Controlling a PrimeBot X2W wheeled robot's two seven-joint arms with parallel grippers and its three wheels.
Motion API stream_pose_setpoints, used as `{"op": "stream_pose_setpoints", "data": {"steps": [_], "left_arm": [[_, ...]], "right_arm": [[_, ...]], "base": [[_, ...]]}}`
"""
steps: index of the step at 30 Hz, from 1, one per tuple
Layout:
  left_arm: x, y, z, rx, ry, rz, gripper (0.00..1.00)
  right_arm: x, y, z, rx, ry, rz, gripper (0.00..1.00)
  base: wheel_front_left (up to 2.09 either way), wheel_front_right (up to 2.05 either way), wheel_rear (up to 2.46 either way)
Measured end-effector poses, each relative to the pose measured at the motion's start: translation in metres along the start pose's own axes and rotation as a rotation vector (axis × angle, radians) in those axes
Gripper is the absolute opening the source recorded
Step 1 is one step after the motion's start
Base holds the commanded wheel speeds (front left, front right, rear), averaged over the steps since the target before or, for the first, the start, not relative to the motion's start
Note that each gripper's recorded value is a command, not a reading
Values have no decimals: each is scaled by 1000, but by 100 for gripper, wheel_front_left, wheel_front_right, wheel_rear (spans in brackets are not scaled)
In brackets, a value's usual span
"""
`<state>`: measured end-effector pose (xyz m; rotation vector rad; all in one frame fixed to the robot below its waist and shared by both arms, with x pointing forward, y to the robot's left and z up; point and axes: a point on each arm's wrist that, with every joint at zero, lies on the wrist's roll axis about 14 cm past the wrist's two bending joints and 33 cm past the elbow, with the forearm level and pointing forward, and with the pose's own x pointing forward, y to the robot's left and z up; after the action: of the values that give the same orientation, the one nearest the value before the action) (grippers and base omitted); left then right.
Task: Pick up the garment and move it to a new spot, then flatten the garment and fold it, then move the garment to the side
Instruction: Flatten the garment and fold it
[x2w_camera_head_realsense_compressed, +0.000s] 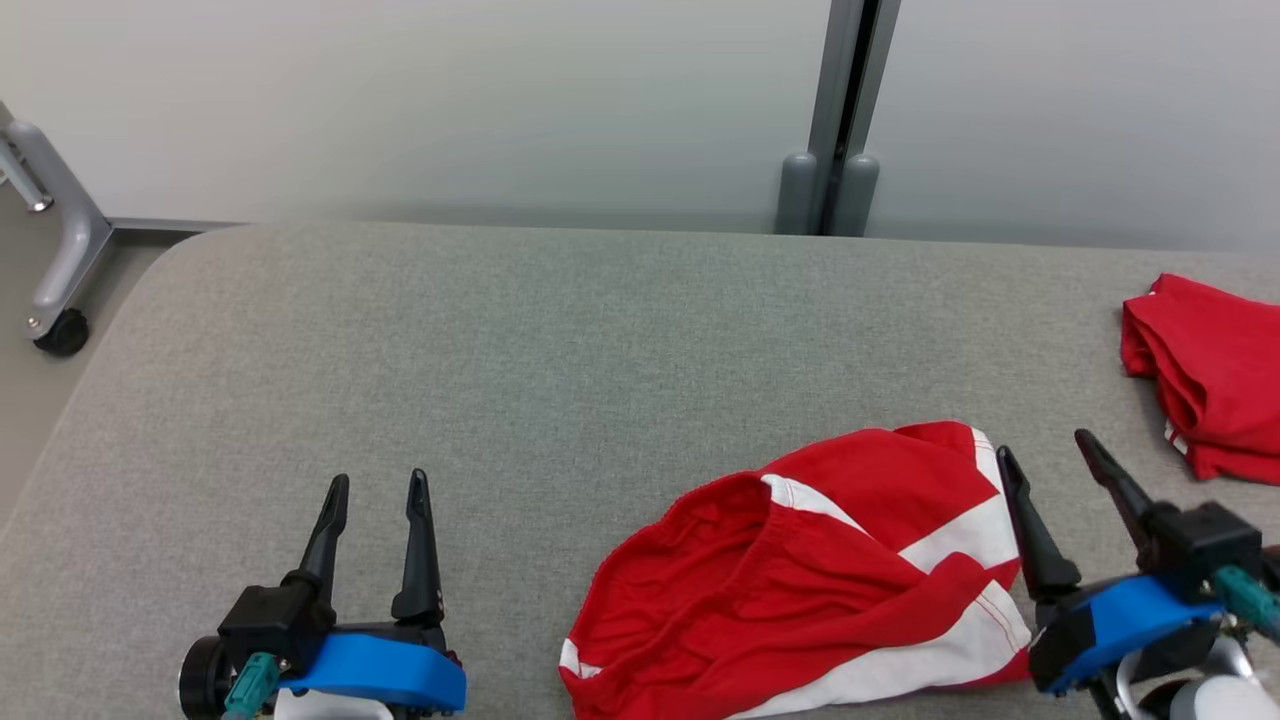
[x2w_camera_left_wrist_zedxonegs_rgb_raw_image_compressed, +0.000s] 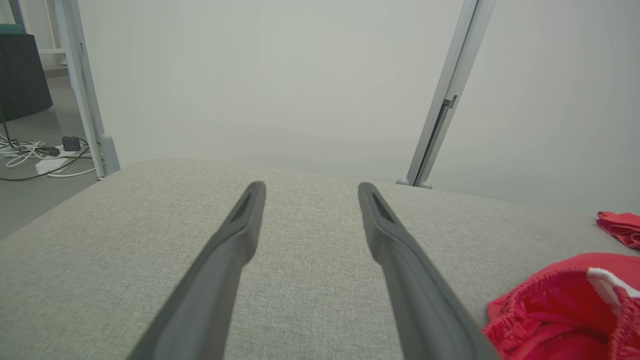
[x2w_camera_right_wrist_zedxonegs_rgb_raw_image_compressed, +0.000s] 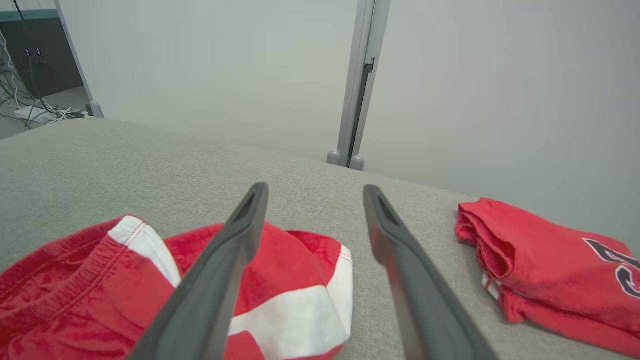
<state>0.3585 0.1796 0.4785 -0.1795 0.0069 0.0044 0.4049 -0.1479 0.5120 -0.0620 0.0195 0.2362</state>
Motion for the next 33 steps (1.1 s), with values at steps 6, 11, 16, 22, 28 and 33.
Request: {"op": "stream_pose_setpoints", "data": {"steps": [6,11,16,22,28,33], "left_arm": [[6,5,0,1,2,12,100],[7,13,-2,1,10,37,100],[5,19,-5,3,18,55,100],[3,19,-3,1,14,58,100],[2,19,1,-2,3,59,100],[0,25,4,-5,-7,79,100]], "right_arm": [[16,-8,-28,-27,136,12,100],[14,-4,-75,-29,305,45,100],[7,6,-115,-29,458,93,100],[26,16,-108,-36,465,146,0],[71,32,-58,-23,314,195,0],[102,47,-21,-25,219,233,0]], "base": [[0,0,0],[0,0,0],[0,0,0],[0,0,0],[0,0,0],[0,0,0]]}}
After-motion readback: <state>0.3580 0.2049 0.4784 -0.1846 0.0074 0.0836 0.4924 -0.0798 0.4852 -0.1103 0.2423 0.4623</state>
